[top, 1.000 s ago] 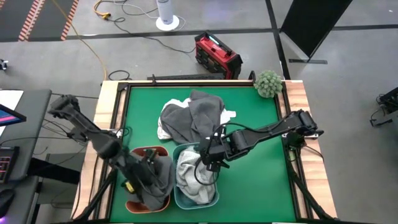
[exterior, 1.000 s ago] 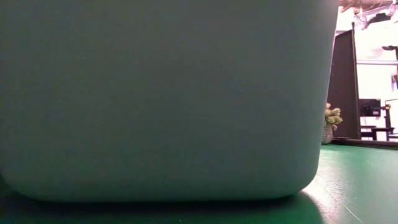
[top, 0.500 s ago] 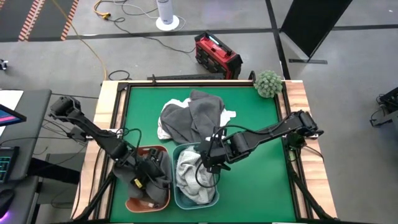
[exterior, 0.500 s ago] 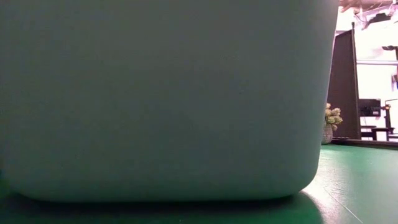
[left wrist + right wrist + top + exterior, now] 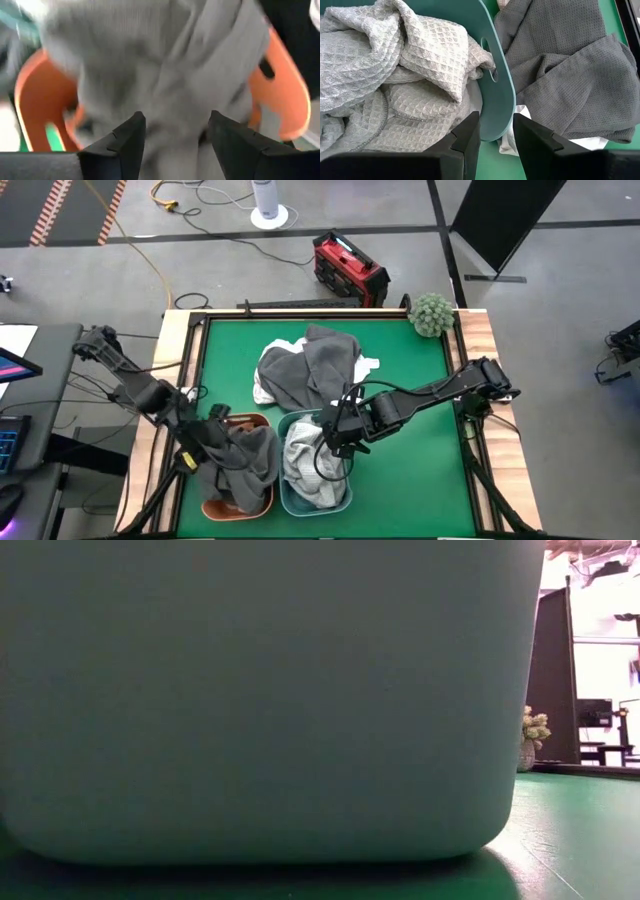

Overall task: Sort towels by color in basket
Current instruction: Put the bottom black towel into the orange bin

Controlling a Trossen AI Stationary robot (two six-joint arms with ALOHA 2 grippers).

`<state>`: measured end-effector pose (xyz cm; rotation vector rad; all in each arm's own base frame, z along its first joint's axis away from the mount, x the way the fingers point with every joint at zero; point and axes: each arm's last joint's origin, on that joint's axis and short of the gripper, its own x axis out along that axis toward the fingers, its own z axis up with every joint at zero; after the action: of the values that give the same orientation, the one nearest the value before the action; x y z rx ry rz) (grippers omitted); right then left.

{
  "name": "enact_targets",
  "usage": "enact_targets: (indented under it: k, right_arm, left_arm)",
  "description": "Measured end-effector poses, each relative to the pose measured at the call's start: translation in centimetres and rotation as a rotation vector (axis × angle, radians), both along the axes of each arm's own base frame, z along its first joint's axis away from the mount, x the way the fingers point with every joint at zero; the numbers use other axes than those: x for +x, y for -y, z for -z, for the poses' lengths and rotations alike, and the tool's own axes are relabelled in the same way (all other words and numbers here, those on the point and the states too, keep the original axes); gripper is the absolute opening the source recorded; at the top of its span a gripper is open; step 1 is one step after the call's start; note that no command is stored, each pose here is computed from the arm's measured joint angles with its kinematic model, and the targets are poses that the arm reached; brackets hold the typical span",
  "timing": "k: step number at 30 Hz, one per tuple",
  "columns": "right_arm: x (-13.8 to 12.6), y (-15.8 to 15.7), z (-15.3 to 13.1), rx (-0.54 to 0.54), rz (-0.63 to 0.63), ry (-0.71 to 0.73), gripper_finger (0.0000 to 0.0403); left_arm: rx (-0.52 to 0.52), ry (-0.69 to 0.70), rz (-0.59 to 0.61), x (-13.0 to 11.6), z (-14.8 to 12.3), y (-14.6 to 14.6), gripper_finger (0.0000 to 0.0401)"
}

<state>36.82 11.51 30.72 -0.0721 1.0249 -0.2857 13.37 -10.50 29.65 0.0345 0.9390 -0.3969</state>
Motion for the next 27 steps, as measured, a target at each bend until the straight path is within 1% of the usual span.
enact_targets:
  k: [3, 6, 10, 15, 17, 18, 20, 21, 24, 25, 27]
  right_arm:
    - [0.0, 0.0, 0.0, -0.002, 0.0, 0.001, 0.0147]
    - [0.0, 0.0, 0.0, -0.018, 0.008, 0.008, 0.0147]
    - [0.0, -0.2, -0.1, -0.019, 0.006, 0.018, 0.0147]
    - [0.0, -0.2, -0.1, -0.019, 0.004, 0.018, 0.0147]
    - [0.0, -0.2, -0.1, -0.019, 0.004, 0.018, 0.0147]
    - [0.0, -0.2, -0.1, -0.019, 0.004, 0.018, 0.0147]
    - [0.0, -0.2, -0.1, -0.019, 0.004, 0.017, 0.0147]
    - [0.0, -0.2, -0.1, -0.019, 0.004, 0.017, 0.0147]
    - [-0.1, -0.4, -0.1, -0.02, -0.001, 0.016, 0.0147]
    - [-0.1, -0.4, -0.1, -0.021, -0.001, 0.014, 0.0147]
    - [-0.1, -0.4, -0.1, -0.021, -0.003, 0.014, 0.0147]
  left_arm:
    - [0.04, -0.125, -0.02, -1.4, 1.3, -0.2, 0.0205]
    - [0.106, -0.199, 0.011, -2.2, 2.6, 0.1, 0.0205]
    - [0.17, -0.229, 0.065, -2.6, 4.4, 0.9, 0.0205]
    - [0.328, -0.226, 0.116, -2.2, 5.7, 2.0, 0.0205]
    - [0.39, -0.217, 0.144, -1.8, 6.1, 2.4, 0.0195]
    - [0.413, -0.215, 0.168, -1.7, 6.3, 2.6, 0.0185]
    - [0.456, -0.217, 0.208, -1.5, 6.5, 3.1, 0.015]
    - [0.475, -0.22, 0.225, -1.5, 6.6, 3.3, 0.0126]
    - [0.527, -0.246, 0.251, -1.4, 6.4, 3.8, 0.0032]
    - [0.544, -0.251, 0.249, -1.4, 6.2, 3.8, 0.0018]
    - [0.576, -0.253, 0.235, -1.4, 5.3, 3.9, 0.001]
